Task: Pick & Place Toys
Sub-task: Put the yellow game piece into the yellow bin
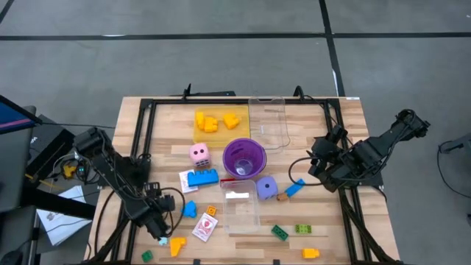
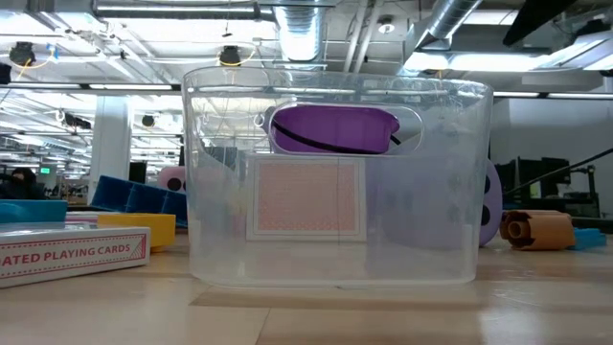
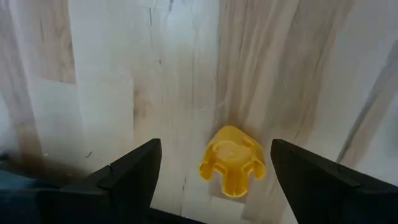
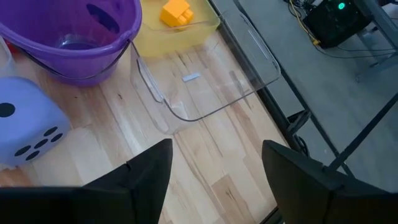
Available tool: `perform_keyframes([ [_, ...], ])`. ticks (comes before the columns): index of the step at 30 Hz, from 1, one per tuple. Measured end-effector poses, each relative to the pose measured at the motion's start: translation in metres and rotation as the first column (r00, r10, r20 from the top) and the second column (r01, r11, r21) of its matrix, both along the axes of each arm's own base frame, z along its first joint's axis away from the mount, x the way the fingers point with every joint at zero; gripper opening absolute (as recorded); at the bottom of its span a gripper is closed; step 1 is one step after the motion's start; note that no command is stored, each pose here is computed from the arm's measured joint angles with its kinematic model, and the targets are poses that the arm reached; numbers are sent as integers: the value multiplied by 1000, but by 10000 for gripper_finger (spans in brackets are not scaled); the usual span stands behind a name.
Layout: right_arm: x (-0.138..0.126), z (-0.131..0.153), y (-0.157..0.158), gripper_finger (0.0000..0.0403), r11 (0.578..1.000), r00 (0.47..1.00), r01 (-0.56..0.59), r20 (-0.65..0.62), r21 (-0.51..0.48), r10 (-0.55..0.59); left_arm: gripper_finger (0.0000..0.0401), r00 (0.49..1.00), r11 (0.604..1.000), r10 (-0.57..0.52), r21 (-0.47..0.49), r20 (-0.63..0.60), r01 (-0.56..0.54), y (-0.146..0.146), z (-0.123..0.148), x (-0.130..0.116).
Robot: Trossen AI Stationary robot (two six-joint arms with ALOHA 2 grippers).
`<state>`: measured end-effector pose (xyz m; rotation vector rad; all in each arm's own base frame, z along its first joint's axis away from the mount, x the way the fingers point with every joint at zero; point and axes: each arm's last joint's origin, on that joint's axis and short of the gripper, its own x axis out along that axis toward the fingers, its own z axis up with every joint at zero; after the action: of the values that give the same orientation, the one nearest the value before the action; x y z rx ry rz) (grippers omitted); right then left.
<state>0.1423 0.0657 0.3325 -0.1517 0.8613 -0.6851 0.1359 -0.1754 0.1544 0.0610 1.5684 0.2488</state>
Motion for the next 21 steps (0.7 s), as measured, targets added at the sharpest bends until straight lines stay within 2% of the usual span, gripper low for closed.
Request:
perform_keyframes([
  [3,0,0,0,242,1000,1000,0,0,0,0,296,1000,1000,0,4,-10,0,2,-2,-2],
  [11,0,0,0,242,1000,1000,0,1,1,0,296,999,998,7,-69,-41,-10,5,-14,-7],
  [21,0,0,0,242,1000,1000,0,1,1,0,291,999,997,-15,-79,-36,12,6,-17,-7],
])
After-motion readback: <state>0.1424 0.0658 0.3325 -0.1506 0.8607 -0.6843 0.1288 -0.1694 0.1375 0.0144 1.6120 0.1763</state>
